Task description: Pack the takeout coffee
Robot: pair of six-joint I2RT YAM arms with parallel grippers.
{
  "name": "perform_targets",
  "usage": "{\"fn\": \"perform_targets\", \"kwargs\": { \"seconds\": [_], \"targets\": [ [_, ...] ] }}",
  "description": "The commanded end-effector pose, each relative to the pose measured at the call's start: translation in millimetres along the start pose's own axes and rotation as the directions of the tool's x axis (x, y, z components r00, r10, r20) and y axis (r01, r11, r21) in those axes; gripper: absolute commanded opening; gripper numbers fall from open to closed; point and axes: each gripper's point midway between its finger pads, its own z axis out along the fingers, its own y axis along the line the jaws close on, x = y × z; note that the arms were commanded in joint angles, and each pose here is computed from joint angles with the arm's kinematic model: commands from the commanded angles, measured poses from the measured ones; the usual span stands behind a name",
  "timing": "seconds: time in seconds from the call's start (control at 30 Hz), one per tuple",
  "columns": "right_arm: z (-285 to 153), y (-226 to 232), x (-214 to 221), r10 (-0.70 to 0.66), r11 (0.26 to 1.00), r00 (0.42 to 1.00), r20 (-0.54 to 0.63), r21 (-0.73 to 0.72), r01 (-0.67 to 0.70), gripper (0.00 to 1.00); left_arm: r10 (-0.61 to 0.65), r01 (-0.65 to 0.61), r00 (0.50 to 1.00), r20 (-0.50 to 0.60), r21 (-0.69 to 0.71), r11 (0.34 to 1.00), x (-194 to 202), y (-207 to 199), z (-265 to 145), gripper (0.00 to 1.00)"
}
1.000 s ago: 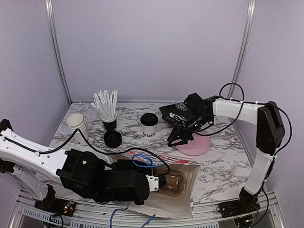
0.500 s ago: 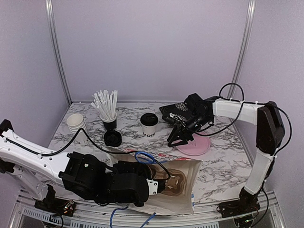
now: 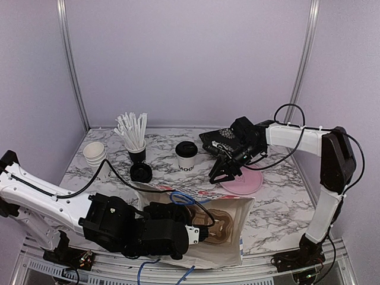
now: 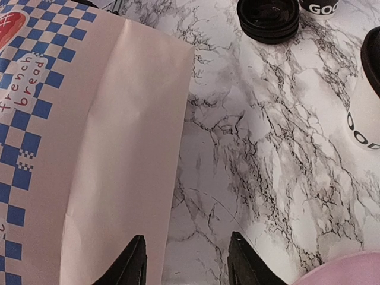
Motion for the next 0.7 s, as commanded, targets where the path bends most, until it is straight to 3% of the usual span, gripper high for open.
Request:
{"fn": "perform_targets", "kwargs": {
  "seconds": [0.0, 0.33, 0.67],
  "targets": [
    [3.8, 5.2, -2.6, 0.008, 1.0, 1.0, 0.011, -0.028, -0.007, 0.45, -0.012, 0.012, 1.0, -0.008, 0.039, 0.999, 1.0, -11.5, 7.4, 0.42],
    [3.6, 8.7, -1.2, 0.01, 0.999, 1.0, 0.005, -0.038, -0.01, 0.45, -0.021, 0.029, 0.996, -0.086, 0.095, 0.995, 10.7, -18.4, 19.6, 0.42],
    [-0.9, 13.7, 4.6, -0.011, 0.999, 1.0, -0.012, -0.052, 0.01, 0.45, -0.077, 0.15, 0.97, -0.232, 0.316, 0.937, 22.7, -39.4, 20.2, 0.42]
  ]
}}
